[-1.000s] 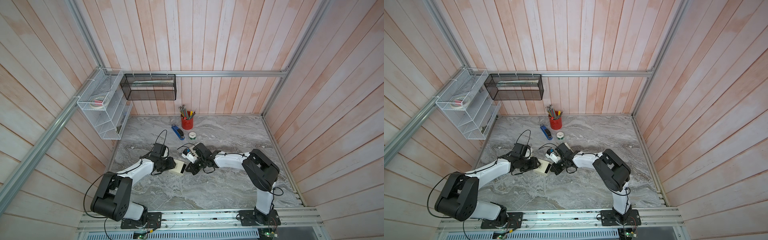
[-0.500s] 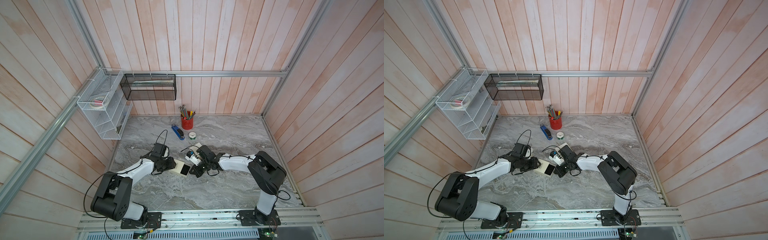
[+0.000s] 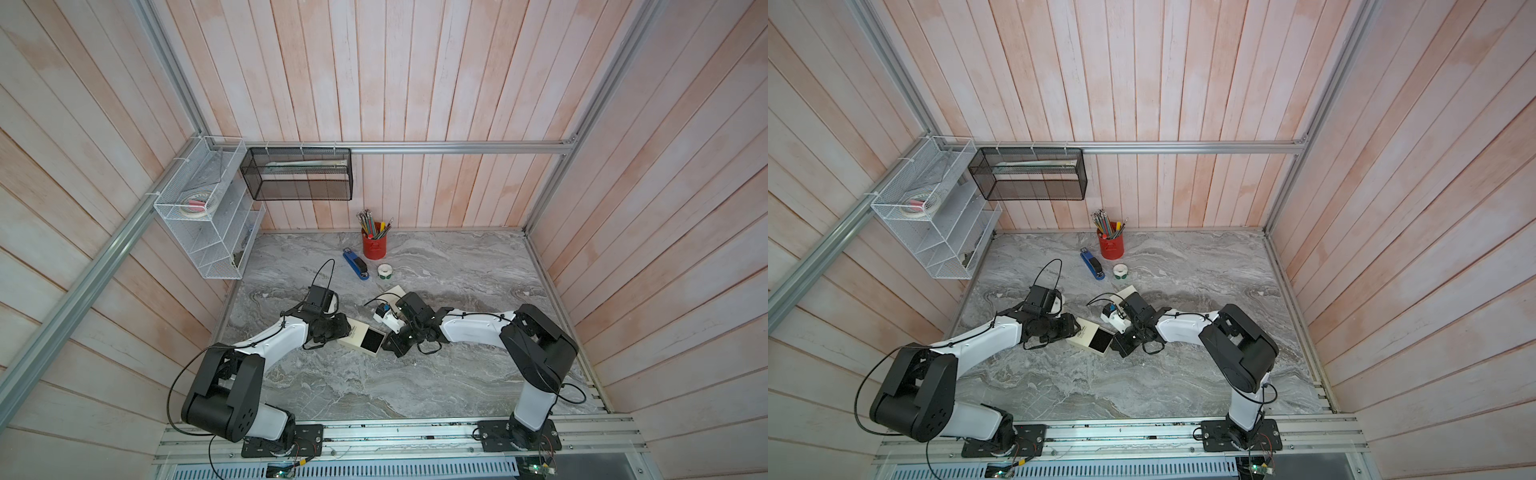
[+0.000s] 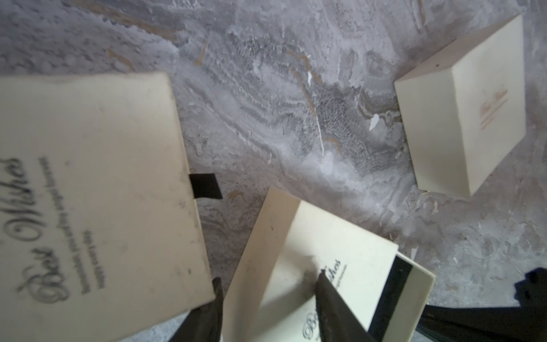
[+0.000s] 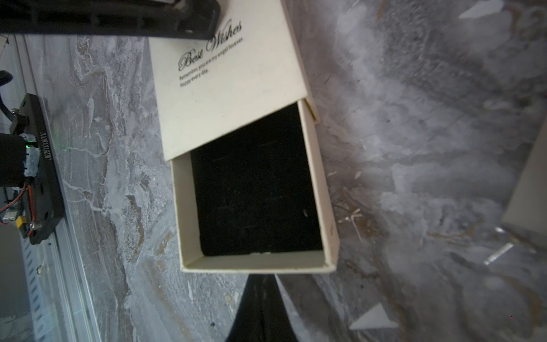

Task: Place the earrings into the drawer-style jewelry box
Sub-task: Open the drawer in the jewelry box.

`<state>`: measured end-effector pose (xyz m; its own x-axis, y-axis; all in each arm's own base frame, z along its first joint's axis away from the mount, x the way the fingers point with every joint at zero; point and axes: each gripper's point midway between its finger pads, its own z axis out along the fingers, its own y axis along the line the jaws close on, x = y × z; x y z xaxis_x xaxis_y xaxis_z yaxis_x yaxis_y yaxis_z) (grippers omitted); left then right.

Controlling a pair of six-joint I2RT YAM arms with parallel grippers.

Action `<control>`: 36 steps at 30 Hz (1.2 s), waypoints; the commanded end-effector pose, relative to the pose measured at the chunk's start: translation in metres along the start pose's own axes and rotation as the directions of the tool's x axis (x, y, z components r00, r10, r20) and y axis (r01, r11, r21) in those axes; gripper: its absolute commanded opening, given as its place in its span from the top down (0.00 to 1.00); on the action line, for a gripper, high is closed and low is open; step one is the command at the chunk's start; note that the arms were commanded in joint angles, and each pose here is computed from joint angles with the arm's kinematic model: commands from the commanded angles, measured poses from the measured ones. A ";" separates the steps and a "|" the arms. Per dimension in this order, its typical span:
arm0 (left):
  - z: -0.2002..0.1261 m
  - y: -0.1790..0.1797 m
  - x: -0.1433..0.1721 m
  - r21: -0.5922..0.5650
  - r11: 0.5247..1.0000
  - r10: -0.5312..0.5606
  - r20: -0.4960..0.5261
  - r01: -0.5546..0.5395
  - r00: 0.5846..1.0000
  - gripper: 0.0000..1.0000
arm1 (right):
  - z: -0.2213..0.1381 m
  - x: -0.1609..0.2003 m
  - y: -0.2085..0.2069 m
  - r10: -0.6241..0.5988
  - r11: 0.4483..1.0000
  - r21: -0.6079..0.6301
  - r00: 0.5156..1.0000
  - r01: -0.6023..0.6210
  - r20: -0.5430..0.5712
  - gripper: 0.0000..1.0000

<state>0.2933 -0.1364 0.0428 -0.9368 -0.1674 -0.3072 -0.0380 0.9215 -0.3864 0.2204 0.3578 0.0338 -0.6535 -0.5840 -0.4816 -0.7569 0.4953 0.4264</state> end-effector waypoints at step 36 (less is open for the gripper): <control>-0.085 -0.018 -0.051 0.028 0.998 0.035 0.335 -0.047 0.942 0.10 | 0.002 -0.043 0.009 -0.041 0.999 0.008 0.998 0.040 0.045 0.82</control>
<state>0.3095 -0.1095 0.1322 -0.7889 -0.2363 -0.5673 -0.0182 0.9317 -0.3629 0.2395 0.3887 0.0440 -0.6355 -0.5817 -0.5077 -0.7720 0.4711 0.4267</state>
